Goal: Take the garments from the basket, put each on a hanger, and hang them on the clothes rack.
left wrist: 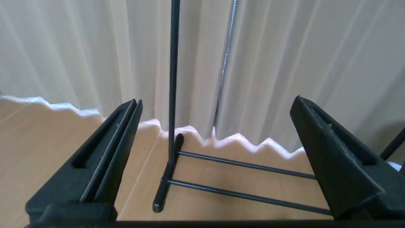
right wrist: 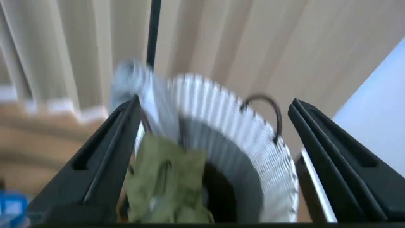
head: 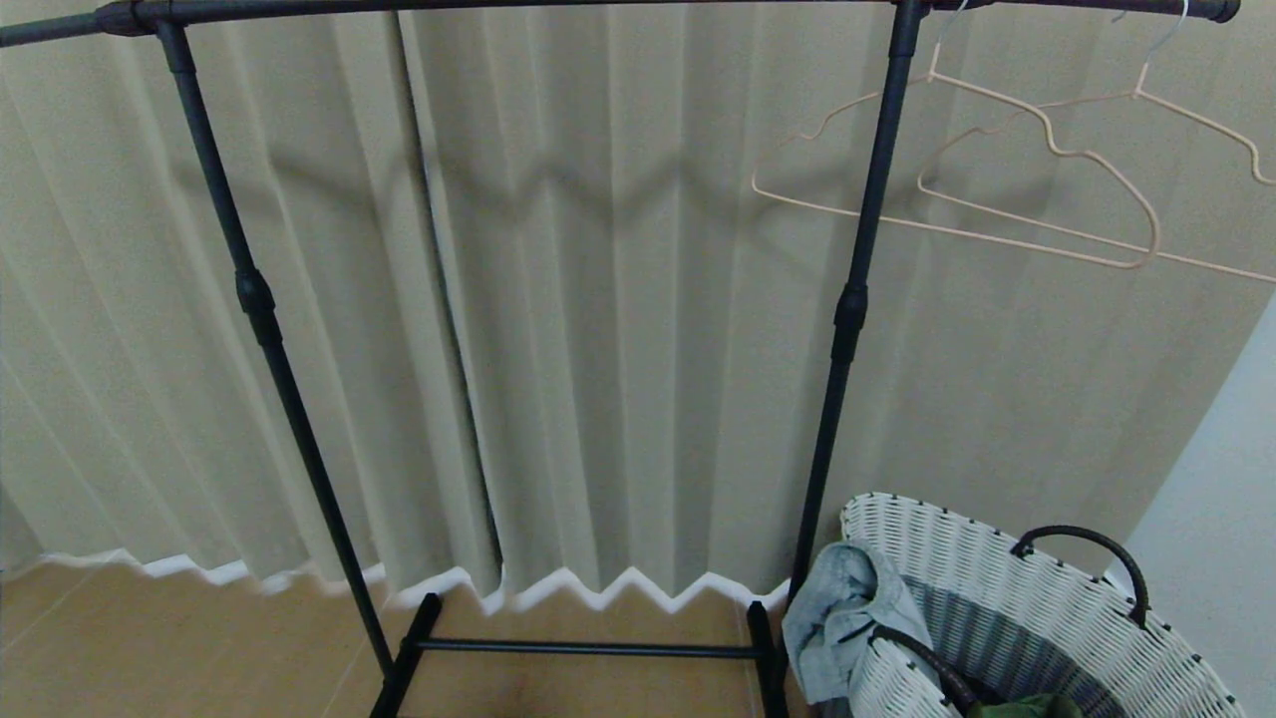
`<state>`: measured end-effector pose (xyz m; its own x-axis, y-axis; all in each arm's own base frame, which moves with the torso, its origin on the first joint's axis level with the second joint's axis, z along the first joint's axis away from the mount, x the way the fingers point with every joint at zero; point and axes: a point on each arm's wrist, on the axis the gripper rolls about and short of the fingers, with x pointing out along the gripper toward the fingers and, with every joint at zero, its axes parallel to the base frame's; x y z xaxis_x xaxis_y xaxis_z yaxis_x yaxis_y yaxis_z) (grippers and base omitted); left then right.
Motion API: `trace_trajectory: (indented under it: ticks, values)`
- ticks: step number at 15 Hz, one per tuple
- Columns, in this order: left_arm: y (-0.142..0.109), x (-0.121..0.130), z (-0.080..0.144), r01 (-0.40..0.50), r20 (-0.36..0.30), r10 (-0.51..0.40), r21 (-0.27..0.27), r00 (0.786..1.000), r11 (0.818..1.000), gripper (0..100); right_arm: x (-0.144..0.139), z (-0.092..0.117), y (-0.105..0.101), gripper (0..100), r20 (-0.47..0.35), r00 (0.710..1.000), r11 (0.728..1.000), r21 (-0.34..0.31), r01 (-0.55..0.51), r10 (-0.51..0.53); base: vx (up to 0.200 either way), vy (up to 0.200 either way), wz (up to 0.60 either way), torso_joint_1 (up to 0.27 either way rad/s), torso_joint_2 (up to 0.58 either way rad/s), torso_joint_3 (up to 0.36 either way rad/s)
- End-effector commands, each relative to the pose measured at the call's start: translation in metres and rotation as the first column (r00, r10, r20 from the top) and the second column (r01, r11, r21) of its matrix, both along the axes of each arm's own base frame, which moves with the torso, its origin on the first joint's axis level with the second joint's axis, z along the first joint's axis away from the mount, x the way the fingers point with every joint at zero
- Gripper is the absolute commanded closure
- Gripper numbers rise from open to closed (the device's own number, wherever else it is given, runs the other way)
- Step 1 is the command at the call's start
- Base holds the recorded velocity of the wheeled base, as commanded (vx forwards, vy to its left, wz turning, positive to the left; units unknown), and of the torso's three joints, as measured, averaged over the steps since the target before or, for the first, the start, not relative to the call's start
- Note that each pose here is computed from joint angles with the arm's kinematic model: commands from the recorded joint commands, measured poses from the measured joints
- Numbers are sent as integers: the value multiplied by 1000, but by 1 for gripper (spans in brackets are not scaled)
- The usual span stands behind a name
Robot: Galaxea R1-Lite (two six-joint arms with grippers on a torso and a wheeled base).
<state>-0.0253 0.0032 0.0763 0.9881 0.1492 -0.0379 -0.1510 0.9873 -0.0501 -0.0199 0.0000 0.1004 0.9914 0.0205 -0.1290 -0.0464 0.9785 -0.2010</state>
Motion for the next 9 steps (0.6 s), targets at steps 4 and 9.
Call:
trace_trajectory:
  ticks: [4,9]
  values:
    - [0,0,0,-1,0,1,-1,1000,1000,0,77,4,1,0,-611,792,988,-121,-94,1,0,0,0,0,0,0]
    - [0,0,0,-1,0,1,-1,1000,1000,0,115,-17,-1,0,-788,616,951,-209,-229,-25,0,0,0,0,0,0]
